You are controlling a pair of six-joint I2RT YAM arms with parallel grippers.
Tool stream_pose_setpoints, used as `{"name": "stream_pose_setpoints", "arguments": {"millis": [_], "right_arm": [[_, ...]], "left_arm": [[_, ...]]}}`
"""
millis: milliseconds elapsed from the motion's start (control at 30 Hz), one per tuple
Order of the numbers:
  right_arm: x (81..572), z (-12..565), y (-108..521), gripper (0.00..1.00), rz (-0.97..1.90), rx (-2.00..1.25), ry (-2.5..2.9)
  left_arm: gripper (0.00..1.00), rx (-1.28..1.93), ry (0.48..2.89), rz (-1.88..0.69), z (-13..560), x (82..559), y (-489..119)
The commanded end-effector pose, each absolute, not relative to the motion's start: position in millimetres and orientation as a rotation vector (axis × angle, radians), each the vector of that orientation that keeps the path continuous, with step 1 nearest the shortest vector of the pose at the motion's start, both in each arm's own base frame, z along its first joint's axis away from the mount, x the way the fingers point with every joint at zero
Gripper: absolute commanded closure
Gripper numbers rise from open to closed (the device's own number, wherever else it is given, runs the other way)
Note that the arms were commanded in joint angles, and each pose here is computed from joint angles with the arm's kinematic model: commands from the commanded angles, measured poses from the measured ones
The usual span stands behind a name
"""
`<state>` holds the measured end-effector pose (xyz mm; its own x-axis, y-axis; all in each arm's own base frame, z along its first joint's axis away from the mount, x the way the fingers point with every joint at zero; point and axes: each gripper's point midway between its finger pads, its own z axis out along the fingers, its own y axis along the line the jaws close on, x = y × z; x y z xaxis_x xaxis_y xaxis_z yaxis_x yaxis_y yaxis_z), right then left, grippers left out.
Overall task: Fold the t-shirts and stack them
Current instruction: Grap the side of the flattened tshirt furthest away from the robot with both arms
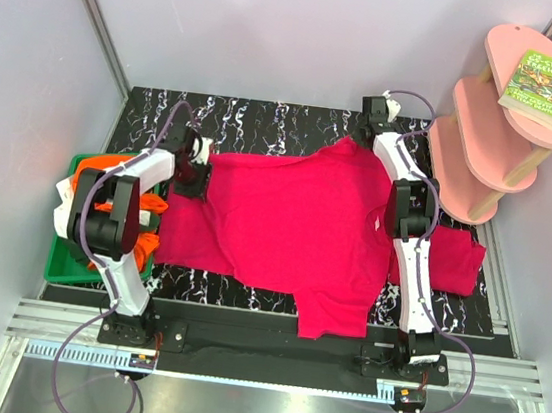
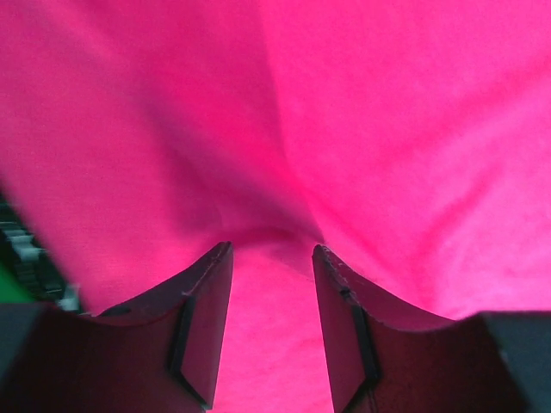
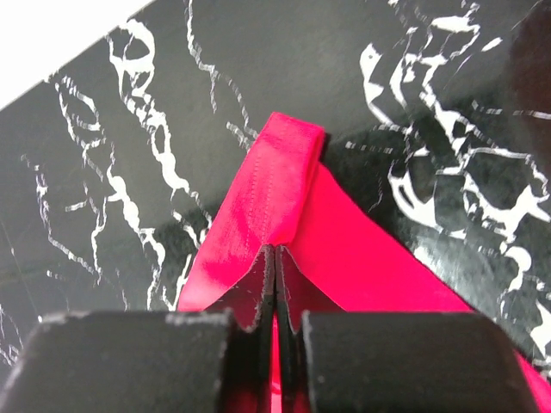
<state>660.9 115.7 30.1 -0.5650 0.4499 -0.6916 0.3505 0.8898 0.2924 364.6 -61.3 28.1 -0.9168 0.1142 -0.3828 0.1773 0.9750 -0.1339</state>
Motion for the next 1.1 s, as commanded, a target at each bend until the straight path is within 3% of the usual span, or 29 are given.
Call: {"name": "stream_pose_setpoints", "arguments": {"millis": [0,367,1067], "right_arm": [[662.8,104.7,124.9,1.00,0.172,0.516,2.114],[652.9,116.7,123.5,1.00,0.162,0.487,2.121],[654.2,108.7,129.2,1.00,0.194,0.477,2.133]], "left_arm": [[0.52,0.086,2.521,-0.077,81.6,428.3,-30.2],[0.51,-0.146,2.486,-0.028,88.6,493.4,11.0],[0.51,-0.253,2.552,0.014,55.7,500.2,30.8]]}}
